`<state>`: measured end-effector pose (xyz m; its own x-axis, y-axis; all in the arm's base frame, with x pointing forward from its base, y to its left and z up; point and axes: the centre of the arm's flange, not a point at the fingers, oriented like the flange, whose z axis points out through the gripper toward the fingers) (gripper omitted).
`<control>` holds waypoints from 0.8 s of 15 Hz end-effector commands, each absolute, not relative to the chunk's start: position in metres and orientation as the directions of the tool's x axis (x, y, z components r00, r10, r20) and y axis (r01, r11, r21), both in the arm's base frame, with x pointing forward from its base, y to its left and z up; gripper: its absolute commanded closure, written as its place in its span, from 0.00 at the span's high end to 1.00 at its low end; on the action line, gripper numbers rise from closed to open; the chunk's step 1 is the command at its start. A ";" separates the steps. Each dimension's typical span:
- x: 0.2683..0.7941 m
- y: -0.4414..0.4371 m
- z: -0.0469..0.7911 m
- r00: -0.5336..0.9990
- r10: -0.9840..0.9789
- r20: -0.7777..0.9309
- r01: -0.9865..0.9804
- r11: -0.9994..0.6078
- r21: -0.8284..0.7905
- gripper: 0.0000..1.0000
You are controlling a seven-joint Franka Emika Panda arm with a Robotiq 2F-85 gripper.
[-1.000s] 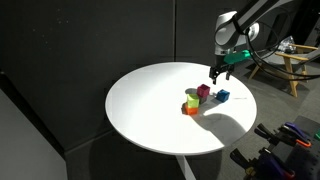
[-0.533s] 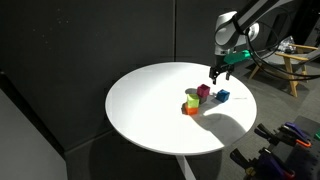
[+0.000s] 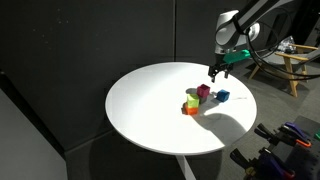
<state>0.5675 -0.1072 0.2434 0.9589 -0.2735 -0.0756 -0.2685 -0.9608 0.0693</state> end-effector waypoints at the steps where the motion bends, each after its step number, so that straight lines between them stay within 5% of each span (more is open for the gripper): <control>1: 0.576 -0.120 0.244 0.953 -0.301 -0.047 -0.297 -0.952 0.070 1.00; 12: 0.592 -0.152 0.224 0.941 -0.335 -0.042 -0.331 -0.941 0.076 1.00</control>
<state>0.5806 -0.1445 0.2320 0.9441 -0.3263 -0.0465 -0.3221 -0.9433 0.0802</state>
